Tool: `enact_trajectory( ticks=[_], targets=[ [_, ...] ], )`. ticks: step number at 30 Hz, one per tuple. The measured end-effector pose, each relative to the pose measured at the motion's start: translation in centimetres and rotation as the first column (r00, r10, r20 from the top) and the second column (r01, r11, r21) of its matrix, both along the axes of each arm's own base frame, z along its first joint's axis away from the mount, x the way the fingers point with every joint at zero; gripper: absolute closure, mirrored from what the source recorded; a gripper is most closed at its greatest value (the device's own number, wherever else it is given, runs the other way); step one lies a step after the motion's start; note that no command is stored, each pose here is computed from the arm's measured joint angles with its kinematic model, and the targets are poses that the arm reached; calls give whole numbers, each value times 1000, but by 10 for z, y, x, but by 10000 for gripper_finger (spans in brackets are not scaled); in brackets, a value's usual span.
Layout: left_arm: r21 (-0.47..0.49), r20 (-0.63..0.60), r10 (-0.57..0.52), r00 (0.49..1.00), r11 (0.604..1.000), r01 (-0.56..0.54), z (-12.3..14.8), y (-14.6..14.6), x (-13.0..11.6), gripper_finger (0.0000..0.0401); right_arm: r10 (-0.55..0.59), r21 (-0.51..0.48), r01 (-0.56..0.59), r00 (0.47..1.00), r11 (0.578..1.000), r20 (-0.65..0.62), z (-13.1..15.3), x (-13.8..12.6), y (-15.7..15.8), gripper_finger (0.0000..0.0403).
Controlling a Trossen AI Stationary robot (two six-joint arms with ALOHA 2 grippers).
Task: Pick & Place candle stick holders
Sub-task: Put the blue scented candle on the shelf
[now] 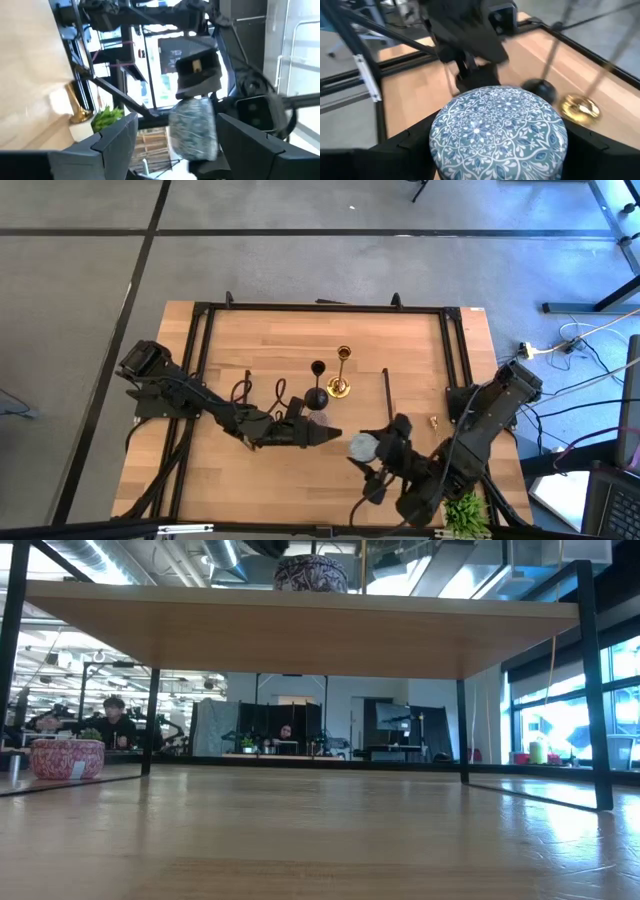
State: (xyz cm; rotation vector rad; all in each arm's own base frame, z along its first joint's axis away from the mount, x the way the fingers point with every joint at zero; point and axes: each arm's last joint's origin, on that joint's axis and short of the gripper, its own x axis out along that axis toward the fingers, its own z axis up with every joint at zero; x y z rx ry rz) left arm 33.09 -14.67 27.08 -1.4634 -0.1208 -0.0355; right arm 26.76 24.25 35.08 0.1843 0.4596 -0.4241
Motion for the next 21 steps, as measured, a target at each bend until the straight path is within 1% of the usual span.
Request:
enact_trajectory(
  ticks=[5, 10, 12, 14, 18, 21],
  targets=[
    [6, 31, 5, 1000, 1000, -6, 11, 5, -4, 136, -79, 29, 78, 997, 997, 15, -4, -19, 2, 108],
    [69, 97, -1, 995, 998, -6, 39, 6, -21, 136, -140, 63, 135, 988, 989, 72, -5, -31, 5, 108],
    [102, 125, 4, 992, 995, -17, 54, 8, -32, 136, -162, 75, 155, 981, 985, 103, -7, -32, 6, 108],
    [145, 125, 26, 992, 988, -44, 68, 11, -46, 136, -185, 93, 174, 975, 980, 120, -13, -32, 6, 108],
    [210, 121, 77, 990, 972, -102, 95, 20, -78, 136, -244, 156, 222, 960, 962, 138, -35, -24, 3, 108],
    [254, 102, 116, 988, 957, -139, 111, 28, -104, 136, -275, 206, 242, 950, 948, 148, -51, -14, 0, 108]
  ],
)
